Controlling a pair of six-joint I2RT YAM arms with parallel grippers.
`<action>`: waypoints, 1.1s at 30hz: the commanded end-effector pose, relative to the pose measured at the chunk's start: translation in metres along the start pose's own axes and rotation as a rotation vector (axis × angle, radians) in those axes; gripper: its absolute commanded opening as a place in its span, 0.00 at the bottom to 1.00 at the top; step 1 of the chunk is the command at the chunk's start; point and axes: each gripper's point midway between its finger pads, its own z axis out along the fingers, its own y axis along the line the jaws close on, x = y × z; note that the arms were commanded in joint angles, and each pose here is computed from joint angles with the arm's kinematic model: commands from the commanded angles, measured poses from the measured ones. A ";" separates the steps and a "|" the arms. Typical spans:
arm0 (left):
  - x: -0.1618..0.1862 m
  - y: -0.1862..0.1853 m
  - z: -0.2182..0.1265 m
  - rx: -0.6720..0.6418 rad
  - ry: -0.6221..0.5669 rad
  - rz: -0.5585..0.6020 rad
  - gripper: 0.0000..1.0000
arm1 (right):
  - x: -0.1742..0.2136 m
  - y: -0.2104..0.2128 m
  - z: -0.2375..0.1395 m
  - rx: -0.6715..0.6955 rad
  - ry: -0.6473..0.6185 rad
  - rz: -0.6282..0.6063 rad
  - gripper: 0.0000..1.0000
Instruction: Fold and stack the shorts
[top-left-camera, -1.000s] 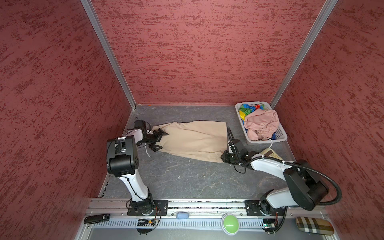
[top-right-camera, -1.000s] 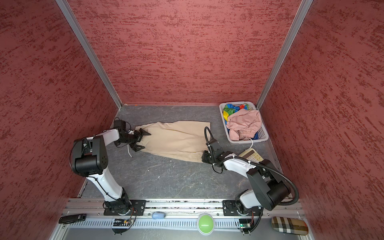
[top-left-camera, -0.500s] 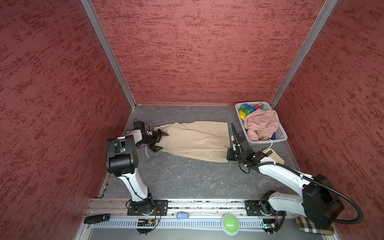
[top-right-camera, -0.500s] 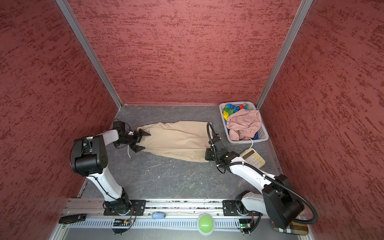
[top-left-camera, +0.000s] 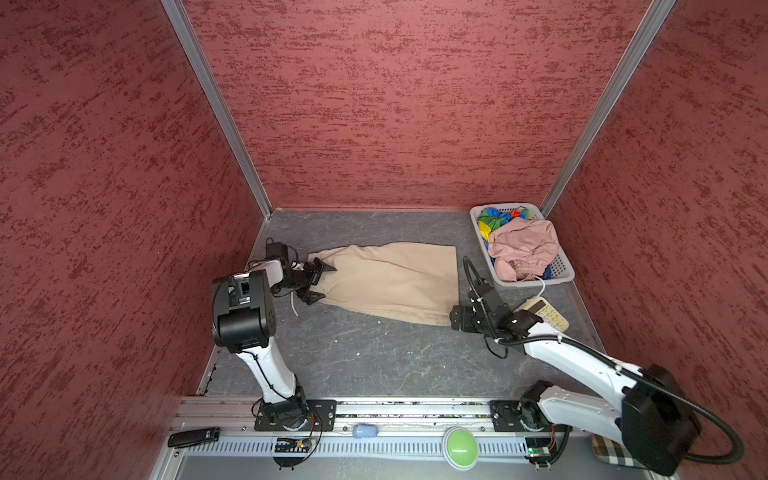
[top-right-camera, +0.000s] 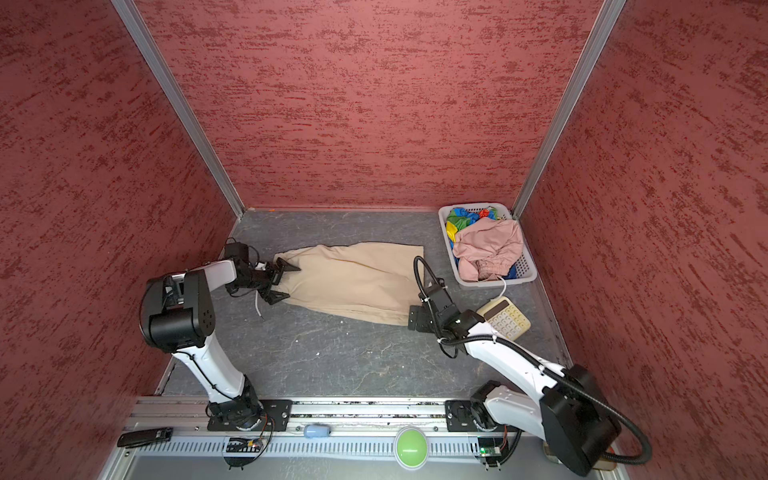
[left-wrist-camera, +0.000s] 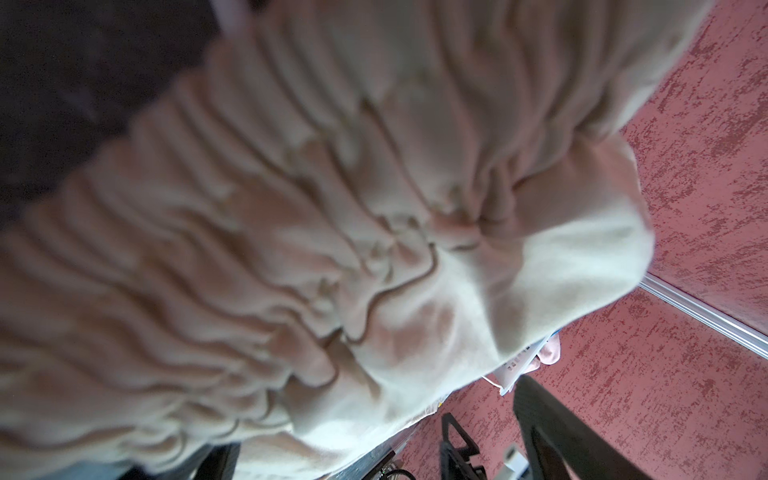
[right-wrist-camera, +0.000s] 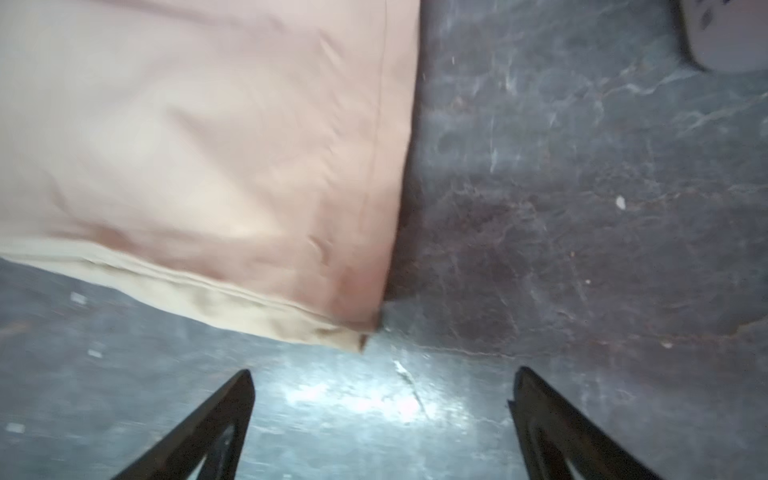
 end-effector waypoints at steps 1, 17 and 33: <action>-0.004 0.014 0.007 -0.029 -0.009 -0.007 1.00 | -0.031 0.044 -0.003 -0.180 -0.072 0.179 0.99; -0.005 0.014 0.005 -0.014 -0.009 -0.015 0.99 | 0.030 0.086 0.074 -0.428 0.150 0.365 0.99; -0.011 0.003 -0.010 0.009 -0.045 0.005 0.99 | 0.033 0.007 0.058 -0.153 0.107 0.277 0.99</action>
